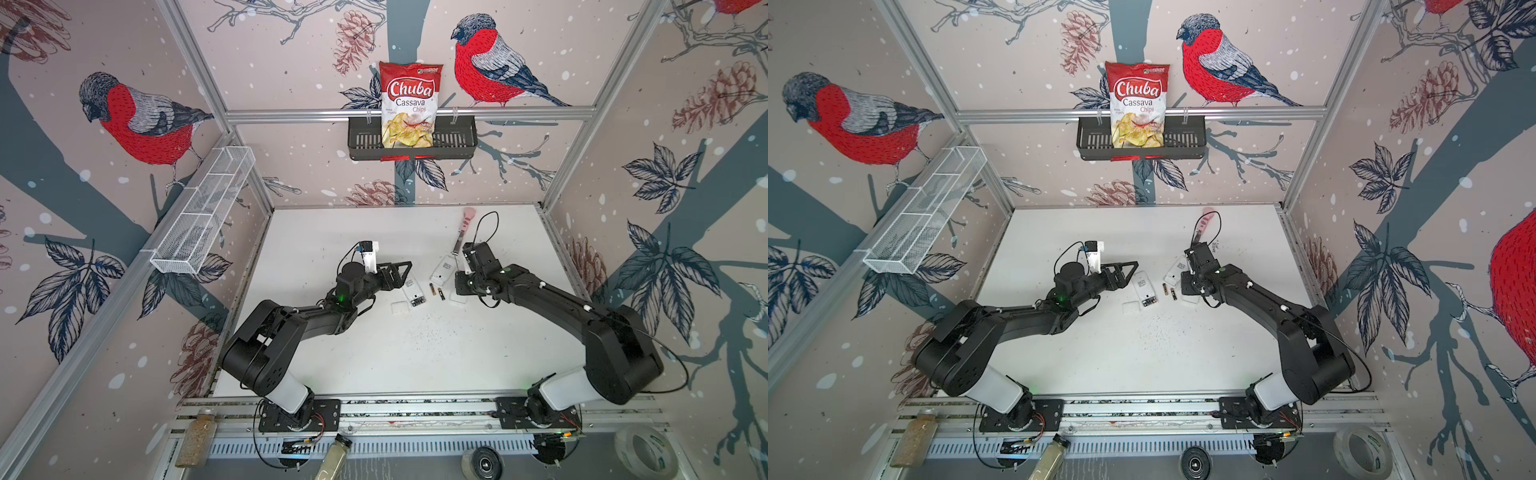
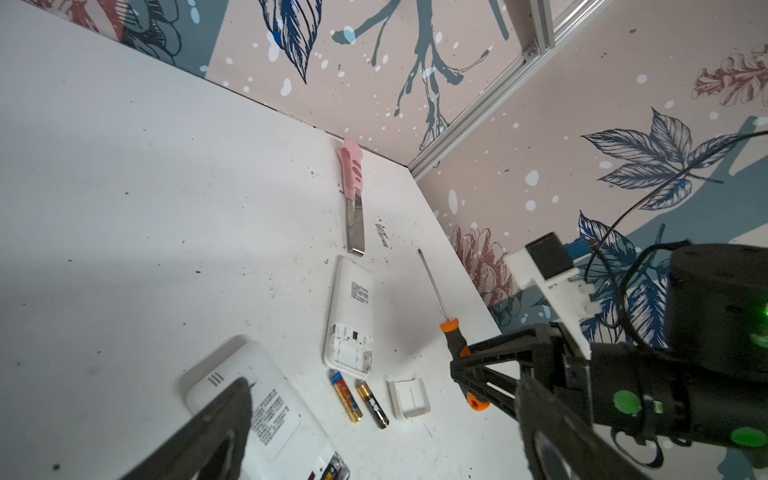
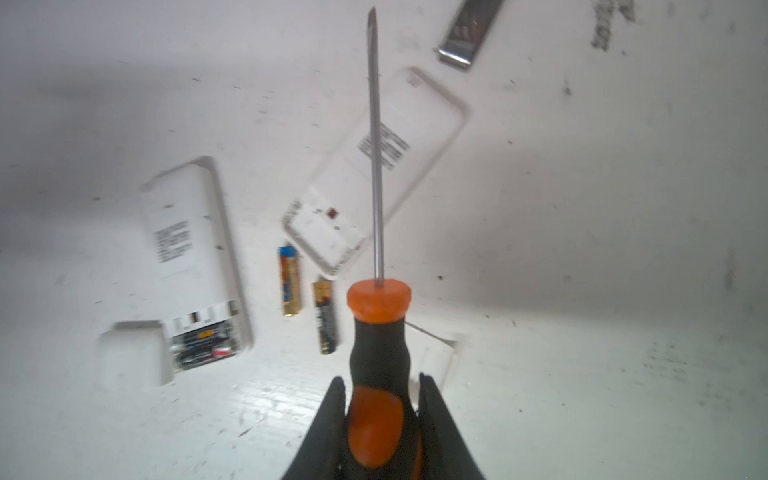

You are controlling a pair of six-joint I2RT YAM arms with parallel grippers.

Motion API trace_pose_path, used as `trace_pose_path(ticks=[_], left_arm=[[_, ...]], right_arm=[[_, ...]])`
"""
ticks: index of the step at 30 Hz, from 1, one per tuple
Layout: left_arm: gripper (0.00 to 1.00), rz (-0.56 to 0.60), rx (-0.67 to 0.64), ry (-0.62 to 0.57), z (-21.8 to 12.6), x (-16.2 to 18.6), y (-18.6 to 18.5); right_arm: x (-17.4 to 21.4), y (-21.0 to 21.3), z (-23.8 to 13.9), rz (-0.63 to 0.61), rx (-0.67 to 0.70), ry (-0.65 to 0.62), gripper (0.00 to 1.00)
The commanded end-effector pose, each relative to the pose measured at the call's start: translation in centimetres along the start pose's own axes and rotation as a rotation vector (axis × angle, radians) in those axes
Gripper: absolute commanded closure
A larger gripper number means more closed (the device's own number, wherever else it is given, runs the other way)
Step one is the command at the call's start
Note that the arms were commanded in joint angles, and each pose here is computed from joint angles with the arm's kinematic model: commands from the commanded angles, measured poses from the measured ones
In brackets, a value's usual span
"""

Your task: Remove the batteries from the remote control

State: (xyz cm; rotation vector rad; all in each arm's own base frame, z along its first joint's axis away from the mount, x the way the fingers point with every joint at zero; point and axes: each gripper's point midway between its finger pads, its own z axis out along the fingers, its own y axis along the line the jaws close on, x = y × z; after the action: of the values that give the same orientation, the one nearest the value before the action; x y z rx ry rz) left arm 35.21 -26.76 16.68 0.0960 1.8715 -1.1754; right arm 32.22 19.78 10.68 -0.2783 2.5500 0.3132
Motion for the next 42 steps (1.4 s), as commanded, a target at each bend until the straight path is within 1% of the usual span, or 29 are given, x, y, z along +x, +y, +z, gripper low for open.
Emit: trace_pose_path(ticks=[1, 6, 12, 19, 22, 27, 31, 35, 42], left_arm=[[0.07, 0.014, 0.126, -0.028, -0.1, -0.9, -2.4], [0.27, -0.008, 0.175, -0.014, 0.0, -0.5, -3.0], [0.3, -0.025, 0.184, -0.009, -0.2, 0.0, -2.8], [0.39, -0.041, 0.204, -0.017, -0.1, -0.1, -3.0], [0.44, -0.047, 0.211, -0.017, 0.1, -0.2, -3.1], [0.5, -0.052, 0.219, -0.015, 0.5, -0.4, -3.2], [0.64, -0.049, 0.226, -0.01, 0.8, -0.6, -3.4], [0.74, -0.048, 0.227, -0.014, 0.8, -0.8, -3.4], [1.0, -0.055, 0.233, -0.013, 0.8, -0.8, -3.3]], right_arm=[[-1.6, 3.8, -1.2, -0.099, -0.117, -0.057, 0.95], [-2.3, 8.1, -2.5, -0.195, -0.223, -0.109, 0.94], [-2.2, 11.1, -3.4, -0.261, -0.318, -0.135, 0.93], [-1.5, 13.8, -4.1, -0.323, -0.398, -0.143, 0.93], [-1.2, 14.6, -4.3, -0.341, -0.422, -0.144, 0.92], [-0.4, 15.5, -4.4, -0.372, -0.443, -0.133, 0.91], [-0.4, 15.5, -4.5, -0.376, -0.441, -0.137, 0.91], [-0.3, 15.4, -4.4, -0.378, -0.434, -0.134, 0.91], [-0.4, 14.9, -3.9, -0.375, -0.411, -0.14, 0.91]])
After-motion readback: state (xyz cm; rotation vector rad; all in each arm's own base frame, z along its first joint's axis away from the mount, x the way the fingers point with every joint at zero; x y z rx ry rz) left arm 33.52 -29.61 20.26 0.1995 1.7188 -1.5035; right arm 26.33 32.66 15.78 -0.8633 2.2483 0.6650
